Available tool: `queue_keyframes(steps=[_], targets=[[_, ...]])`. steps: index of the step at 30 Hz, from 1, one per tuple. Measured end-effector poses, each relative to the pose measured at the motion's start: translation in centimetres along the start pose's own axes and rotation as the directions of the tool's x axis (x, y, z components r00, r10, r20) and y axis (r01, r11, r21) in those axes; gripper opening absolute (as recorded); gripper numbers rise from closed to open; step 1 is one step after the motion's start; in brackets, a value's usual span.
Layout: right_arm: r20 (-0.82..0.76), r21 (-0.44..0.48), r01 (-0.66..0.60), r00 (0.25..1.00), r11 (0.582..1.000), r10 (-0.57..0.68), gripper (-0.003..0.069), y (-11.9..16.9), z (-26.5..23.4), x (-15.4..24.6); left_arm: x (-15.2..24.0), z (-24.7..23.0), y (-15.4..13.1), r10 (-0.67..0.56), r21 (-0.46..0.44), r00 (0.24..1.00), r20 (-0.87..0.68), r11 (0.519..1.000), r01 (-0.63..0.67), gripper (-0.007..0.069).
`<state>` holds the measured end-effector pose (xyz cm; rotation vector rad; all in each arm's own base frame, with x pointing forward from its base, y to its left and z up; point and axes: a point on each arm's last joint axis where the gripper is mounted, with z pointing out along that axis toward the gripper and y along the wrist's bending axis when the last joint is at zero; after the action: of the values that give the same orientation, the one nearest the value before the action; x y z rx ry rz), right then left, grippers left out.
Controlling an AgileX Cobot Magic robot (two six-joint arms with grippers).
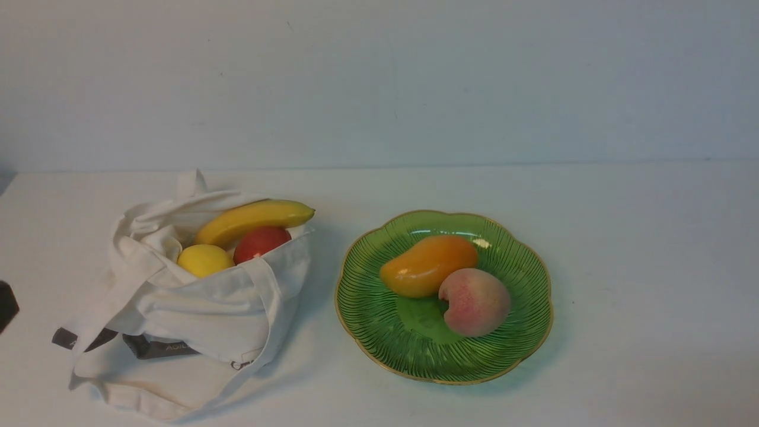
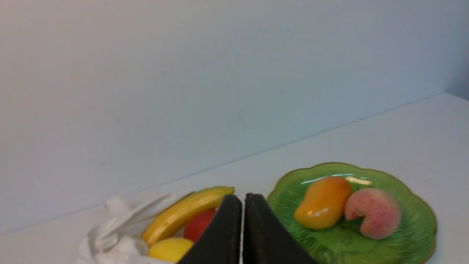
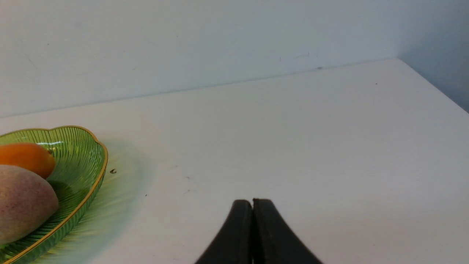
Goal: Take the fruit out of the cloth bag on the white table and place them on a plate.
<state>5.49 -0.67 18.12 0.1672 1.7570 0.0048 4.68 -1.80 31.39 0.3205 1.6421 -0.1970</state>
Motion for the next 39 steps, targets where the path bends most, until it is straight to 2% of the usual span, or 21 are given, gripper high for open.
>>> queue_keyframes(steps=[2, 4, 5, 6, 7, 8, 11, 17, 39], targets=[[0.0, 0.0, 0.0, 1.0, 1.0, 0.0, -0.0015, 0.0, 0.0, 0.0, 1.9, 0.1, 0.1, -0.014, -0.043, 1.0, 0.004, 0.999, 0.015, -0.0008], [0.0, 0.0, 0.0, 1.0, 1.0, 0.0, -0.0015, 0.0, 0.0, 0.0, 6.5, 0.4, 0.3, -0.037, -0.138, 0.999, -0.004, 0.99, 0.036, -0.0008], [0.0, 0.0, 0.0, 1.0, 1.0, 0.0, -0.0015, 0.0, 0.0, 0.0, 6.5, 0.4, 0.3, -0.036, -0.138, 0.999, -0.004, 0.99, 0.035, -0.0008], [0.0, 0.0, 0.0, 1.0, 1.0, 0.0, -0.0015, 0.0, 0.0, 0.0, 8.9, 0.7, 0.4, -0.054, -0.182, 0.998, -0.03, 0.982, 0.048, -0.0008], [0.0, 0.0, 0.0, 1.0, 1.0, 0.0, -0.0015, 0.0, 0.0, 0.0, 9.1, 0.7, 0.4, -0.058, -0.187, 0.998, -0.034, 0.981, 0.05, -0.0008], [0.0, 0.0, 0.0, 1.0, 1.0, 0.0, -0.0015, 0.0, 0.0, 0.0, 11.2, 1.2, 0.5, -0.088, -0.218, 0.993, -0.082, 0.974, 0.068, -0.0008], [-0.001, 0.0, 0.0, 1.0, 1.0, 0.0, -0.0015, 0.0, 0.0, 0.0, 13.6, 1.6, 0.5, -0.14, -0.242, 0.979, -0.146, 0.965, 0.102, -0.0008], [-0.001, 0.0, 0.0, 1.0, 1.0, 0.0, -0.0015, 0.0, 0.0, 0.0, 14.3, 1.5, 0.5, -0.152, -0.247, 0.97, -0.189, 0.964, 0.103, -0.0008], [-0.001, 0.001, 0.006, 1.0, 1.0, -0.006, -0.0015, 0.0, 0.0, 0.0, 14.3, 1.5, 0.5, -0.15, -0.247, 0.97, -0.191, 0.964, 0.1, -0.0008]])
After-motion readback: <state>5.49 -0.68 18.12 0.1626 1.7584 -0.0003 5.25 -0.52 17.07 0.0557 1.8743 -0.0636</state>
